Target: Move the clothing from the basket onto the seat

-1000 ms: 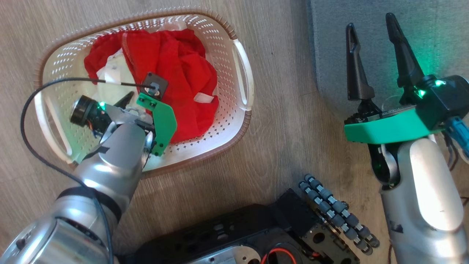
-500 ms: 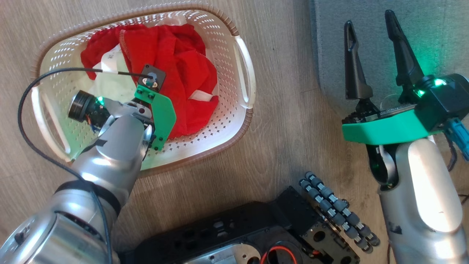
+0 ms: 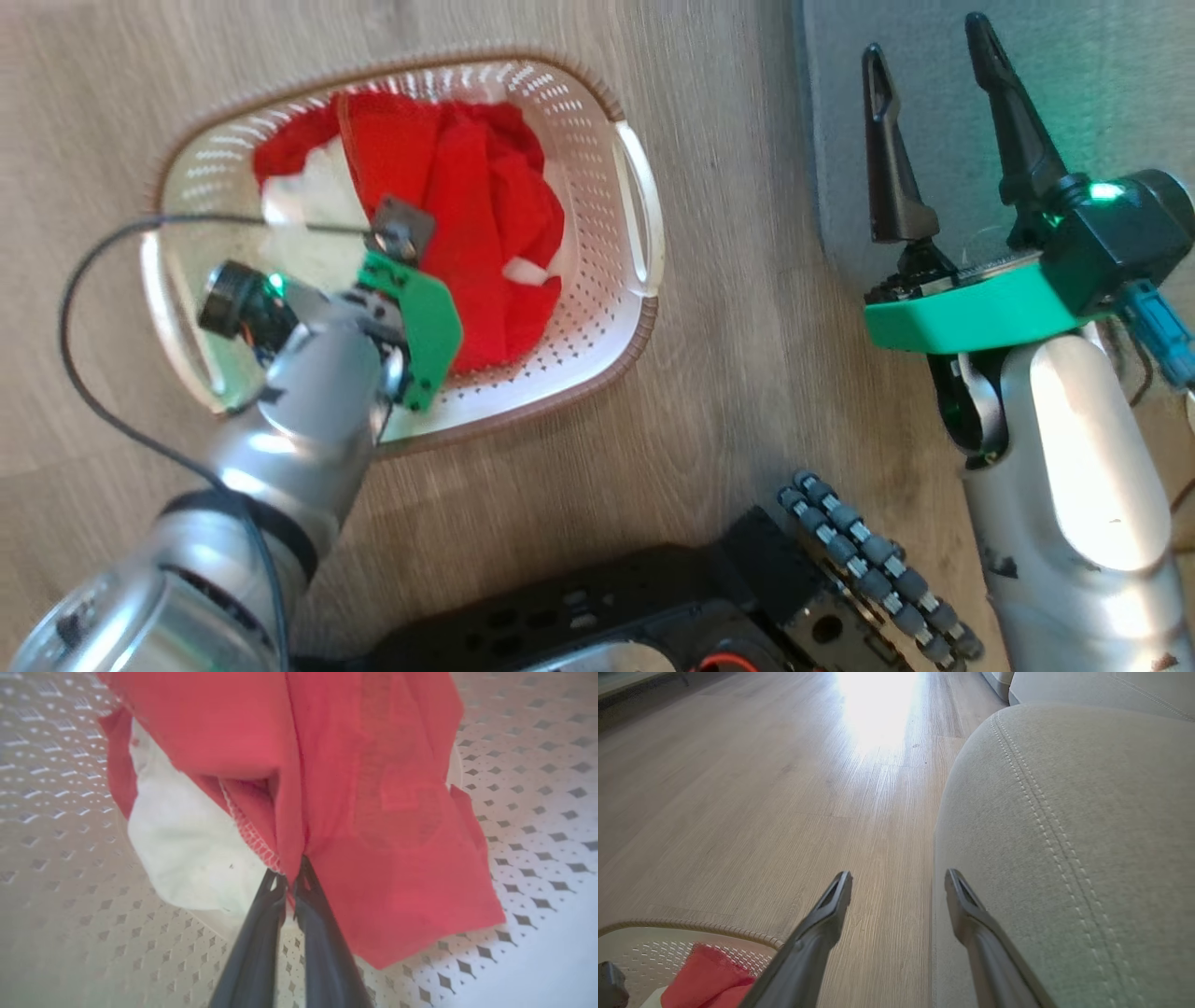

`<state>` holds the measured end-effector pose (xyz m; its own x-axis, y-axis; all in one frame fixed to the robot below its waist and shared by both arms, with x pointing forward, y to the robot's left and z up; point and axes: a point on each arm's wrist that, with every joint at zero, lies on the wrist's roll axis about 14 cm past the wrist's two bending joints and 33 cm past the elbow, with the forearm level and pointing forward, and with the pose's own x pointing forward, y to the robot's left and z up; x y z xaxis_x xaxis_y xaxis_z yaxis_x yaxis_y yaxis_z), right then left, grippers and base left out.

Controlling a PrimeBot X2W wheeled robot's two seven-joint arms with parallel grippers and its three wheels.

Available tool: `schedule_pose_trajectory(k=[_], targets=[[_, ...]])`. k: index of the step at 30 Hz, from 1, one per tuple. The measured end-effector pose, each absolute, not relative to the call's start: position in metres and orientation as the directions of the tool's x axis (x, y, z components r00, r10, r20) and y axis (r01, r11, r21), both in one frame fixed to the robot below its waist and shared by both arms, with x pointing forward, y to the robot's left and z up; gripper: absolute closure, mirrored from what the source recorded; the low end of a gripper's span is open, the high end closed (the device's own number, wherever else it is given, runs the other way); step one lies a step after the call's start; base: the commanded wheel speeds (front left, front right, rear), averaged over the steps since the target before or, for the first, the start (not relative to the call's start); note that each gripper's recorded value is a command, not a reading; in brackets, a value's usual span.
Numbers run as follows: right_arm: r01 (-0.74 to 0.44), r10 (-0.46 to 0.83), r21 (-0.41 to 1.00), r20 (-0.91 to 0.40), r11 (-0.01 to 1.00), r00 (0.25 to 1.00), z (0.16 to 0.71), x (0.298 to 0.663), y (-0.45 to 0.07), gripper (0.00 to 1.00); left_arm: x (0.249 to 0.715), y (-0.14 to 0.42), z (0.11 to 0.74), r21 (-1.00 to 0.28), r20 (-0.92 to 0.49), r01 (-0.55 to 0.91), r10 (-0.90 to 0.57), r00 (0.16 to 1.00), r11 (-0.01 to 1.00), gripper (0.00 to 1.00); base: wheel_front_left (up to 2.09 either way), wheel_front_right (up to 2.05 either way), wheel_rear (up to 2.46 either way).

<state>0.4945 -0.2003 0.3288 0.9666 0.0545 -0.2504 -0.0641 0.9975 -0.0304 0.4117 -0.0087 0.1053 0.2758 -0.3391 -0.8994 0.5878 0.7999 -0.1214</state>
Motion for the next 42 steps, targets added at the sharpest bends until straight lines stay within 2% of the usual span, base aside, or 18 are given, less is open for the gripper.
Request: schedule_pose_trajectory(k=[8, 15, 22, 28, 33, 36, 42], targets=[[-0.075, 0.065, -0.044, -0.189, 0.996, 0.98, 0.363, 0.497, -0.198, 0.0, 0.41, -0.003, 0.148, -0.075, -0.853, 0.607, -0.366, 0.371, 0.791, 1.0, 0.0, 0.0, 0.0], [-0.084, 0.079, -0.032, -0.117, 0.996, 0.99, 0.409, 0.483, -0.191, 0.0, 0.416, 0.006, 0.211, -0.024, -0.745, 0.551, -0.383, 0.547, 0.834, 1.0, 0.0, 0.0, 0.0], [-0.082, 0.081, -0.015, -0.054, 0.997, 0.995, 0.449, 0.458, -0.187, 0.0, 0.422, 0.01, 0.275, -0.003, -0.631, 0.481, -0.375, 0.679, 0.877, 1.0, 0.0, 0.0, 0.0], [-0.088, 0.088, 0.0, -0.018, 0.996, 0.996, 0.47, 0.432, -0.182, 0.0, 0.443, 0.003, 0.357, 0.007, -0.426, 0.423, -0.38, 0.821, 0.906, 1.0, 0.0, 0.0, 0.0], [-0.103, 0.103, 0.006, 0.019, 0.995, 0.994, 0.487, 0.415, -0.175, 0.0, 0.437, 0.023, 0.402, 0.029, -0.294, 0.361, -0.337, 0.894, 0.932, 1.0, 0.0, 0.0, 0.0], [-0.112, 0.111, 0.008, 0.042, 0.994, 0.993, 0.496, 0.405, -0.171, 0.0, 0.438, 0.035, 0.444, 0.026, -0.163, 0.298, -0.29, 0.943, 0.954, 1.0, 0.0, 0.0, 0.0], [-0.12, 0.119, 0.009, 0.07, 0.993, 0.99, 0.507, 0.388, -0.167, 0.0, 0.435, 0.057, 0.531, -0.004, 0.111, 0.208, -0.206, 0.972, 0.978, 1.0, 0.0, 0.0, 0.0]])
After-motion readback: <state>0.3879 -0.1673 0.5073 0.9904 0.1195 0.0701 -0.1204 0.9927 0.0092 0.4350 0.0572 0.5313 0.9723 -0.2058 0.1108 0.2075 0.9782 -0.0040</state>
